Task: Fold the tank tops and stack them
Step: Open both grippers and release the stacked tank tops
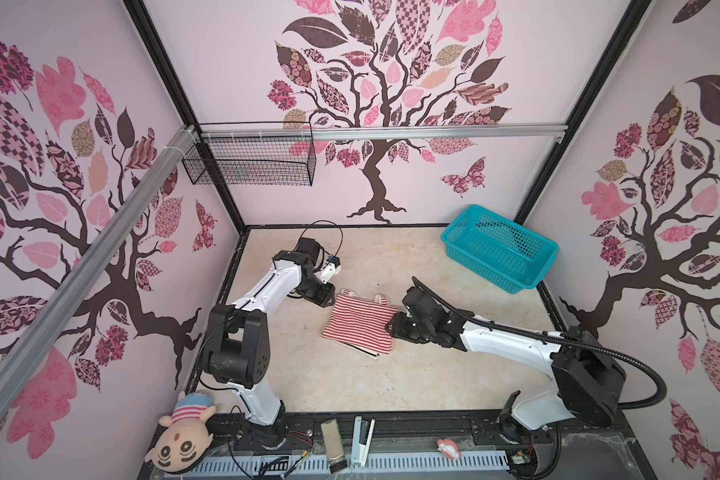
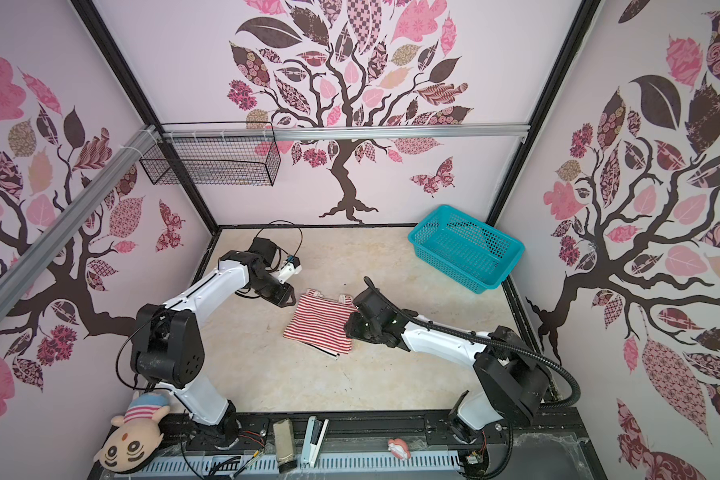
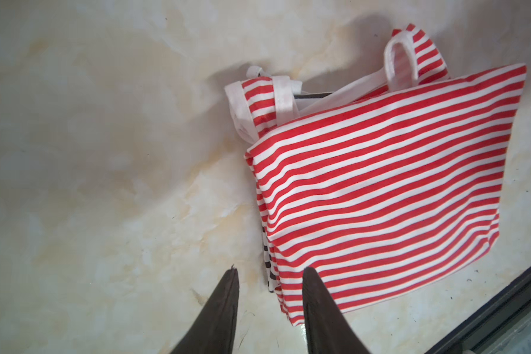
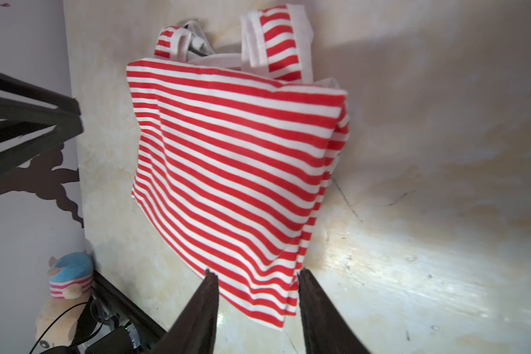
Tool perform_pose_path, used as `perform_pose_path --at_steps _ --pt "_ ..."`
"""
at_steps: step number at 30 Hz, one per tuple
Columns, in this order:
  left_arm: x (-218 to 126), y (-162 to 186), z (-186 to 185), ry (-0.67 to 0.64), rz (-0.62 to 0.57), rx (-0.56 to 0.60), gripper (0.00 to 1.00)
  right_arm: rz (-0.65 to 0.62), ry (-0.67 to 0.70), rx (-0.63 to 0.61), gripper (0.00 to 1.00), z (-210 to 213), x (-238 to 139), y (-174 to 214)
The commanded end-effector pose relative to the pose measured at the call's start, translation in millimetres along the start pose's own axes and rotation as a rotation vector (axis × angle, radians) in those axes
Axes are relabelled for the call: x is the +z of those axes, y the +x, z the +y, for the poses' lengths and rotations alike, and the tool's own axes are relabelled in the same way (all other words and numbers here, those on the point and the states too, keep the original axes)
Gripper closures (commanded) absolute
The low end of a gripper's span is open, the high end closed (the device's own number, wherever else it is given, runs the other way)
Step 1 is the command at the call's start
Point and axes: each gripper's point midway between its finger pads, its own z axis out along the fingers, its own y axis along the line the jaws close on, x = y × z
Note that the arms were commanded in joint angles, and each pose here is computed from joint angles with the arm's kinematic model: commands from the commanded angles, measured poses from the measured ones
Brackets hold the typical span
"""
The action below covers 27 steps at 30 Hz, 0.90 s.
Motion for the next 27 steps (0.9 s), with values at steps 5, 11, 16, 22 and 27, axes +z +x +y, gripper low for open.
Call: perform_pose_path --at_steps 5,11,16,22,27 --pt "22 22 15 -0.015 0.04 -0.031 0.6 0.009 0.048 0.005 0.51 -13 9 -8" --pt "35 35 16 -0.013 0.072 -0.034 0.6 0.046 0.027 0.028 0.55 -16 29 -12" --pt "43 48 17 -0.008 0.098 -0.041 0.6 0.099 -0.023 0.044 0.52 -8 47 -7" --pt "67 70 2 0.102 0.186 -0.079 0.63 0.108 -0.027 0.056 0.56 -10 60 -13" --pt "74 82 -7 0.139 0.189 -0.095 0.63 0.114 -0.094 0.094 0.56 -4 71 -32"
